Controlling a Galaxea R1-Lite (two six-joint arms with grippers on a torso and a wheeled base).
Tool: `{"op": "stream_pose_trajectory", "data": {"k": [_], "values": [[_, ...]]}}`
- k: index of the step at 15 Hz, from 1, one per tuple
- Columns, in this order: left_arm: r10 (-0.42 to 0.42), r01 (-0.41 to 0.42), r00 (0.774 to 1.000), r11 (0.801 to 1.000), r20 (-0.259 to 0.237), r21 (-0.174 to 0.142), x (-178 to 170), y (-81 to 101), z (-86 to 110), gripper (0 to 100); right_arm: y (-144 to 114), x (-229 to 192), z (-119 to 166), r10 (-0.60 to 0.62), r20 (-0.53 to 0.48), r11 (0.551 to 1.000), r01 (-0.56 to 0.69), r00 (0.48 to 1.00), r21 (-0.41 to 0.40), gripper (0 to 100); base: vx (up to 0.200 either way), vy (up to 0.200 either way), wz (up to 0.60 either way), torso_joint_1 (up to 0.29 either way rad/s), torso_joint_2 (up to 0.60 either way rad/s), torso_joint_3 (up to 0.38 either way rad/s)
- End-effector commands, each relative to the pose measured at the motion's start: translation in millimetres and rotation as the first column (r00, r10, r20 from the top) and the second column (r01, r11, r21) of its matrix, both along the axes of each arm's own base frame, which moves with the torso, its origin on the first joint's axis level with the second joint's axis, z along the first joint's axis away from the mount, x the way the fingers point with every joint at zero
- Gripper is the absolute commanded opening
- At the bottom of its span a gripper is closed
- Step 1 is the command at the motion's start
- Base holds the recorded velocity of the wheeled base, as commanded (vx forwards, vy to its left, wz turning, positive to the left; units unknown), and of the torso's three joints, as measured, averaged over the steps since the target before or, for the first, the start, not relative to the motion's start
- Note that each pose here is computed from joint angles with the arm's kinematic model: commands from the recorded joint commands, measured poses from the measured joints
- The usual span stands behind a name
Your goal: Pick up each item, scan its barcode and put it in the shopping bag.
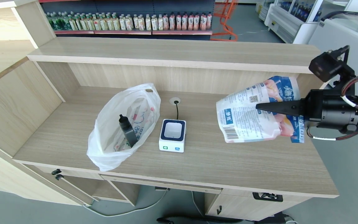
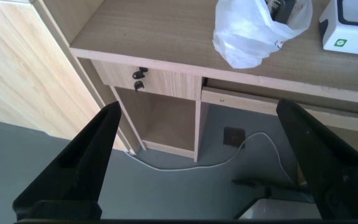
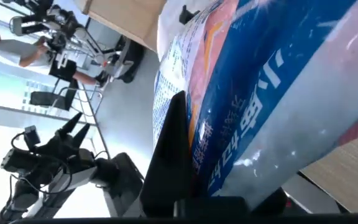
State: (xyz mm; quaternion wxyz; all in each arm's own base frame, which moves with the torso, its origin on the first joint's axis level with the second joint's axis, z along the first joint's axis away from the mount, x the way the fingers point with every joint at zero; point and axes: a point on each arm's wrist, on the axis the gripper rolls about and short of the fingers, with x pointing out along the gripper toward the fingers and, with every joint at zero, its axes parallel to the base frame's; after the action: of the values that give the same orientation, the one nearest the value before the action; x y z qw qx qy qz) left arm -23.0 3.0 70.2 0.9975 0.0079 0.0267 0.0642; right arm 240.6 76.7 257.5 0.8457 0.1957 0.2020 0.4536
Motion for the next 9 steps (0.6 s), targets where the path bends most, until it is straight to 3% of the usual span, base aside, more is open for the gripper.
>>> {"op": "stream_pose_trajectory", "data": {"k": [1, 9], "values": [[0.000, 0.000, 1.000, 1.000, 0.001, 0.000, 0.0, 0.0, 0.1, 100, 11.1, -12.3, 15.3, 0.062, 0.049, 0.997, -0.064, 0.997, 0.043, 0, 0.000, 0.000, 0.00, 0.000, 0.00, 0.000], [0.000, 0.000, 1.000, 1.000, -0.001, 0.000, 0.0, 0.0, -0.1, 100, 26.4, -31.0, 21.2, 0.294, 0.085, 0.951, -0.300, 0.952, 0.069, 0, 0.000, 0.000, 0.00, 0.000, 0.00, 0.000]]}}
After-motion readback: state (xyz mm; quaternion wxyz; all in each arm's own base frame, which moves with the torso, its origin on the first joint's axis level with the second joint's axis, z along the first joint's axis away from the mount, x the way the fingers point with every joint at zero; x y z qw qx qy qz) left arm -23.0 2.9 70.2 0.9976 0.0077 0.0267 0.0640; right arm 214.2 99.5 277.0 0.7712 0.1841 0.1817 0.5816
